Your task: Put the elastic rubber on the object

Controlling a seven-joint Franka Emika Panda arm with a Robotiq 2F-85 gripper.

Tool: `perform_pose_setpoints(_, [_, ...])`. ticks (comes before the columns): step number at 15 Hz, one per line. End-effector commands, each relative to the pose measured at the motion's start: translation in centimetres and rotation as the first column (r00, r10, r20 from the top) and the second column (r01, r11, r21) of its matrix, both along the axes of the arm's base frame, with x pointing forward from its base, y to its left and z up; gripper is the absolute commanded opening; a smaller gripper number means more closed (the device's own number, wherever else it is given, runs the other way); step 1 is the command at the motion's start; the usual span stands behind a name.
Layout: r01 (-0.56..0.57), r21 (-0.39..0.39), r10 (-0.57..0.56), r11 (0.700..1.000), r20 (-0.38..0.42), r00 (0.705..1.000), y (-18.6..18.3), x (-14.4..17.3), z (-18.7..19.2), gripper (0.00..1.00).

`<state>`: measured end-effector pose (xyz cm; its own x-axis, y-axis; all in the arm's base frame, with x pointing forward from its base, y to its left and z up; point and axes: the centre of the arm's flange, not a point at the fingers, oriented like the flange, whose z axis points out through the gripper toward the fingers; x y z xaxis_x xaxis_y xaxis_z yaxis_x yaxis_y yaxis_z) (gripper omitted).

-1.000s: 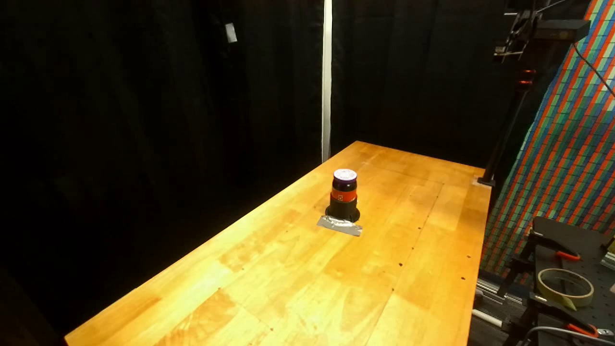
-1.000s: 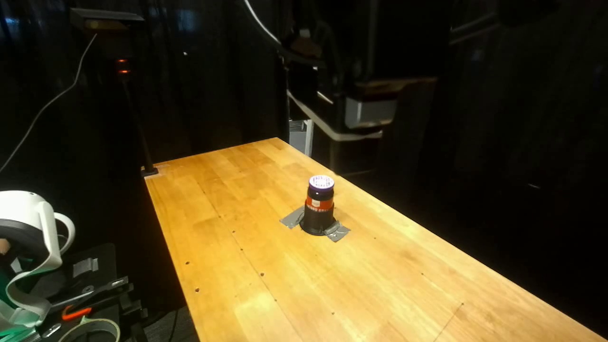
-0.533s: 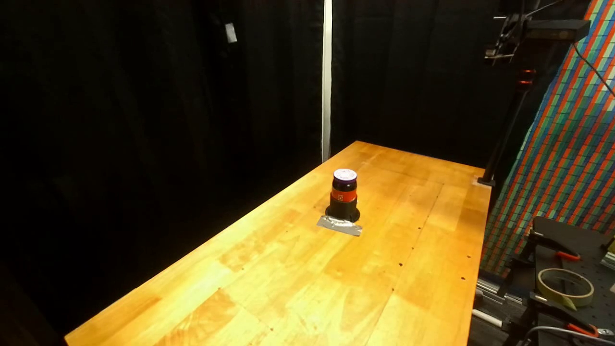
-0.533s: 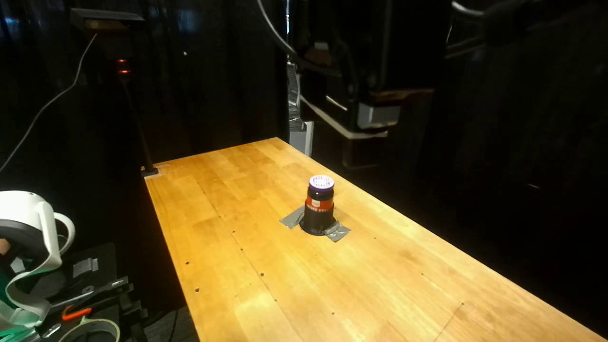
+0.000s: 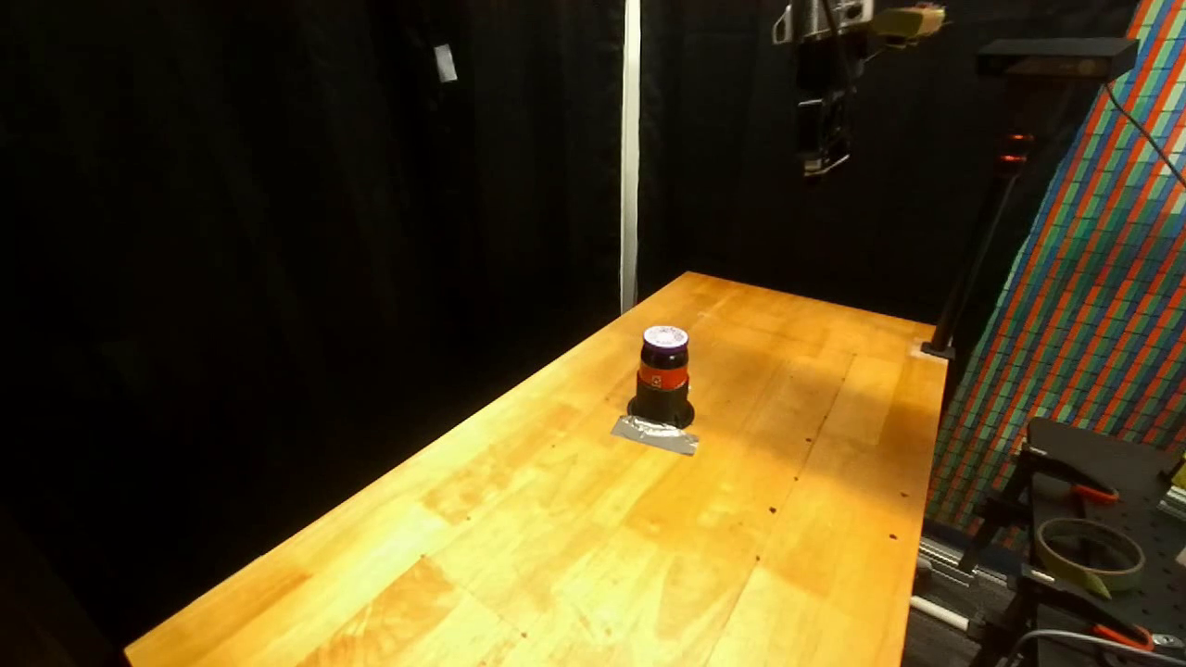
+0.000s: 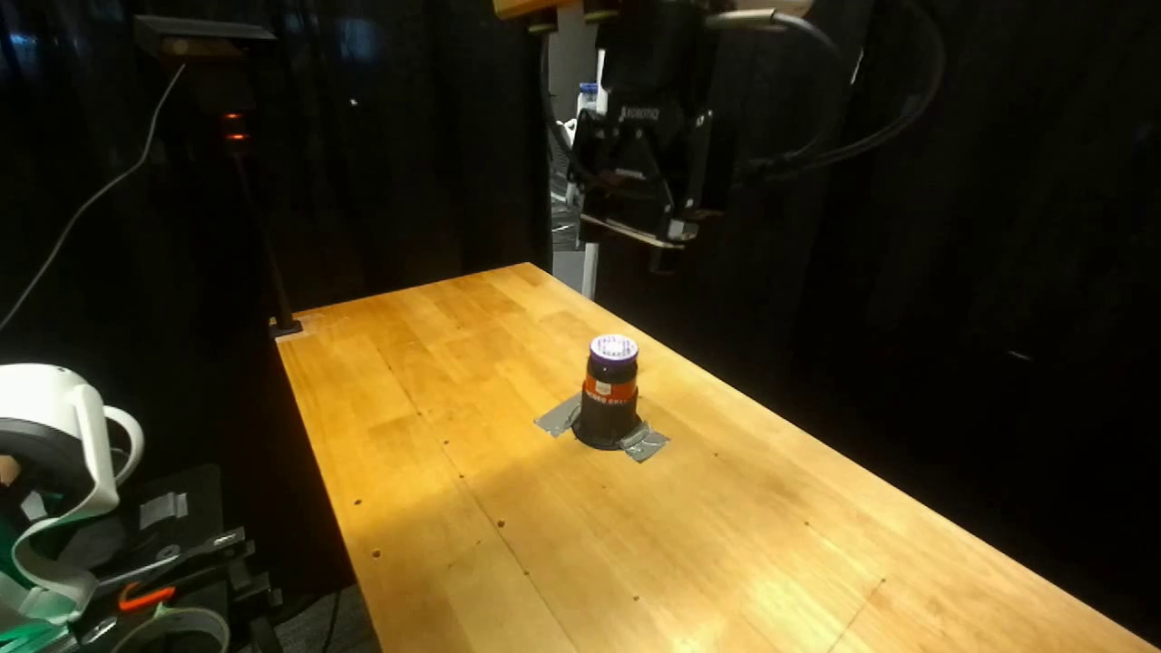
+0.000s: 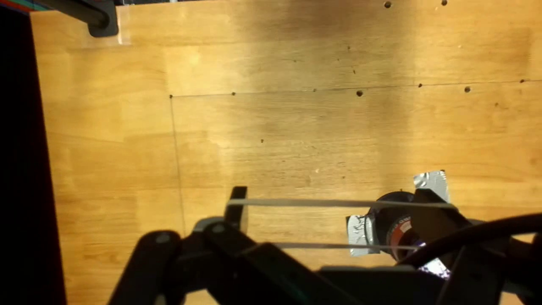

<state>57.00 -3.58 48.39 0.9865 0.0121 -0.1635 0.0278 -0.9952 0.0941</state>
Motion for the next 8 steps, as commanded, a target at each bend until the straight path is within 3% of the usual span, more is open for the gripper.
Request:
perform_pose_setpoints(1, [-0.038,0.017,0.039,0.999,-0.037,0.999,5.3,7.9,-2.4,1.0])
perform_pose_setpoints(3, [-0.035,0.028,0.036,0.999,-0.022,0.999,8.6,10.8,-5.1,1.0])
perform_pose_setpoints(8, [0.039,0.011,-0.041,0.999,0.13,0.991,15.0,17.9,-12.0,1.0])
